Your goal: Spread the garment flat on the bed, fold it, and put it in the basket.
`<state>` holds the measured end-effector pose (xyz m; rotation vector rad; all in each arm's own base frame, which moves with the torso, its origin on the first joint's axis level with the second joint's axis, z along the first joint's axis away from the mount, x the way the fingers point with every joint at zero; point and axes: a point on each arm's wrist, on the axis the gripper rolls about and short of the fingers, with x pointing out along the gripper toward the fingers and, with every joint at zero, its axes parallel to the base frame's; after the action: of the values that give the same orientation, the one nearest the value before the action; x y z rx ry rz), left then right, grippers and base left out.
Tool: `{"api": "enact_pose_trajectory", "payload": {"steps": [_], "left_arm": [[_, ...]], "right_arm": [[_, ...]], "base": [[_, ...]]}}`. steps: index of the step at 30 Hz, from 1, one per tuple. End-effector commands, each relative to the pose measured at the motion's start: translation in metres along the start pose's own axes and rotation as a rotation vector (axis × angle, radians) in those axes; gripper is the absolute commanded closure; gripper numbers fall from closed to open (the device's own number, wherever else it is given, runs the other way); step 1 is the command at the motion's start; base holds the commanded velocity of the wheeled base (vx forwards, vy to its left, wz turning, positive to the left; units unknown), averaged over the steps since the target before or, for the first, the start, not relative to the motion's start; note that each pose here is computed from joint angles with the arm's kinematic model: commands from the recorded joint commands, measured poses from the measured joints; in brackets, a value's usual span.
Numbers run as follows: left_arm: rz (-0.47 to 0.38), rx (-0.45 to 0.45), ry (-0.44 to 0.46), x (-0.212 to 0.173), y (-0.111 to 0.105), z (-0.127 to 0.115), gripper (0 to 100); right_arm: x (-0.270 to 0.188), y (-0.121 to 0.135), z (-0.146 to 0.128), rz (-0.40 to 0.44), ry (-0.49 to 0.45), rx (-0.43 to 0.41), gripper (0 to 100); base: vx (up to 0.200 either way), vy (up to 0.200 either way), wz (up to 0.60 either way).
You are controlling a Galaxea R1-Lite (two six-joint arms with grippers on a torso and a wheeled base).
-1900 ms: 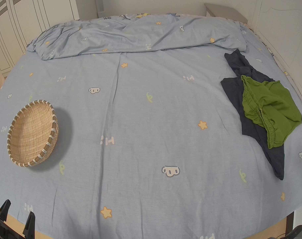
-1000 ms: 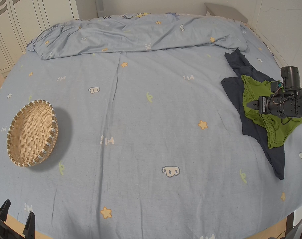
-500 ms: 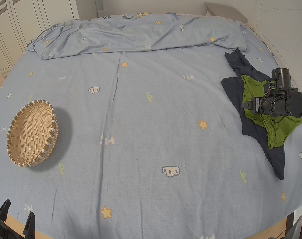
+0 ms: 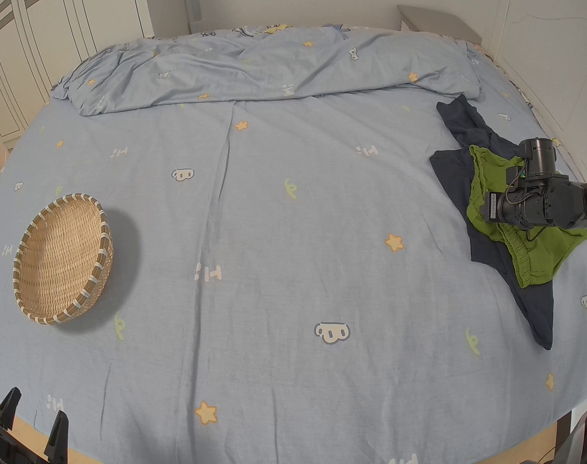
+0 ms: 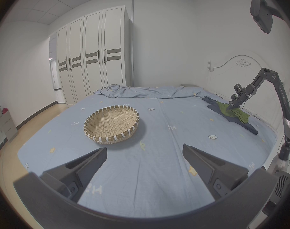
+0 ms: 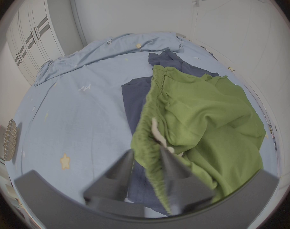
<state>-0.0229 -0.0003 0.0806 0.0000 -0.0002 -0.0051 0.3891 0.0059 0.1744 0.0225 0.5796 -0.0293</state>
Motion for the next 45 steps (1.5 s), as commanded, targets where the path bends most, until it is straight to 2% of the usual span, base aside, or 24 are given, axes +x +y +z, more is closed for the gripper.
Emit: {"api": "enact_pose_trajectory", "payload": {"steps": [1,7,10,14,18,20,24,26,27,29,30,31,32,33,34,35,36,37,40,41,42,45], "left_arm": [[0.001,0.0,-0.001,0.0,0.0,-0.005,0],[0.001,0.0,0.0,0.0,0.0,-0.005,0],[0.001,0.0,0.0,0.0,0.0,-0.005,0],[0.001,0.0,0.0,0.0,0.0,-0.005,0],[0.001,0.0,0.0,0.0,0.0,-0.005,0],[0.001,0.0,-0.001,0.0,0.0,-0.005,0],[0.001,0.0,0.0,0.0,0.0,-0.005,0],[0.001,0.0,-0.001,0.0,0.0,-0.005,0],[0.001,0.0,-0.001,0.0,0.0,-0.005,0],[0.001,0.0,-0.001,0.0,0.0,-0.005,0],[0.001,0.0,-0.001,0.0,0.0,-0.005,0],[0.001,0.0,-0.001,0.0,0.0,-0.005,0],[0.001,0.0,0.0,0.0,0.0,-0.005,0],[0.001,0.0,0.0,0.0,0.0,-0.005,0],[0.001,0.0,0.0,0.0,0.0,-0.005,0],[0.001,0.0,0.0,0.0,0.0,-0.005,0],[0.001,0.0,-0.001,0.0,0.0,-0.005,0],[0.001,0.0,0.0,0.0,0.0,-0.005,0],[0.001,0.0,0.0,0.0,0.0,-0.005,0],[0.001,0.0,-0.001,0.0,0.0,-0.005,0],[0.001,0.0,-0.001,0.0,0.0,-0.005,0],[0.001,0.0,-0.001,0.0,0.0,-0.005,0]], "right_arm": [[0.005,-0.003,-0.003,-0.008,0.013,0.003,100],[0.002,-0.002,0.006,0.001,-0.006,0.008,100],[-0.005,0.002,0.014,0.011,-0.031,0.046,100],[-0.047,0.006,0.041,0.04,-0.125,0.077,100],[-0.109,0.022,0.057,0.142,-0.064,0.054,100],[-0.135,0.031,0.062,0.194,-0.022,0.081,100],[-0.159,0.065,0.067,0.293,0.007,0.155,100],[-0.166,0.081,0.063,0.334,0.023,0.156,100],[-0.166,0.081,0.063,0.334,0.023,0.156,100],[-0.176,0.091,0.061,0.367,0.029,0.14,100],[-0.189,0.11,0.056,0.429,0.052,0.103,100],[-0.19,0.111,0.055,0.432,0.054,0.102,100],[-0.198,0.127,0.051,0.482,0.067,0.081,100],[-0.198,0.127,0.051,0.482,0.067,0.081,100],[-0.208,0.15,0.043,0.542,0.088,0.057,100],[-0.209,0.156,0.041,0.555,0.093,0.051,100],[-0.217,0.172,0.035,0.593,0.103,0.043,100],[-0.218,0.175,0.034,0.598,0.106,0.042,100],[-0.217,0.22,0.018,0.629,0.132,0.009,100],[-0.217,0.221,0.018,0.63,0.131,0.009,100],[-0.219,0.239,0.013,0.638,0.118,-0.006,100],[-0.223,0.261,0.011,0.67,0.091,-0.015,100]], "base": [[0.0,0.0,0.0],[0.0,0.0,0.0],[0.0,0.0,0.0],[0.0,0.0,0.0],[0.0,0.0,0.0],[0.0,0.0,0.0],[0.0,0.0,0.0],[0.0,0.0,0.0],[0.0,0.0,0.0],[0.0,0.0,0.0],[0.0,0.0,0.0],[0.0,0.0,0.0],[0.0,0.0,0.0],[0.0,0.0,0.0],[0.0,0.0,0.0],[0.0,0.0,0.0],[0.0,0.0,0.0],[0.0,0.0,0.0],[0.0,0.0,0.0],[0.0,0.0,0.0],[0.0,0.0,0.0],[0.0,0.0,0.0]]}}
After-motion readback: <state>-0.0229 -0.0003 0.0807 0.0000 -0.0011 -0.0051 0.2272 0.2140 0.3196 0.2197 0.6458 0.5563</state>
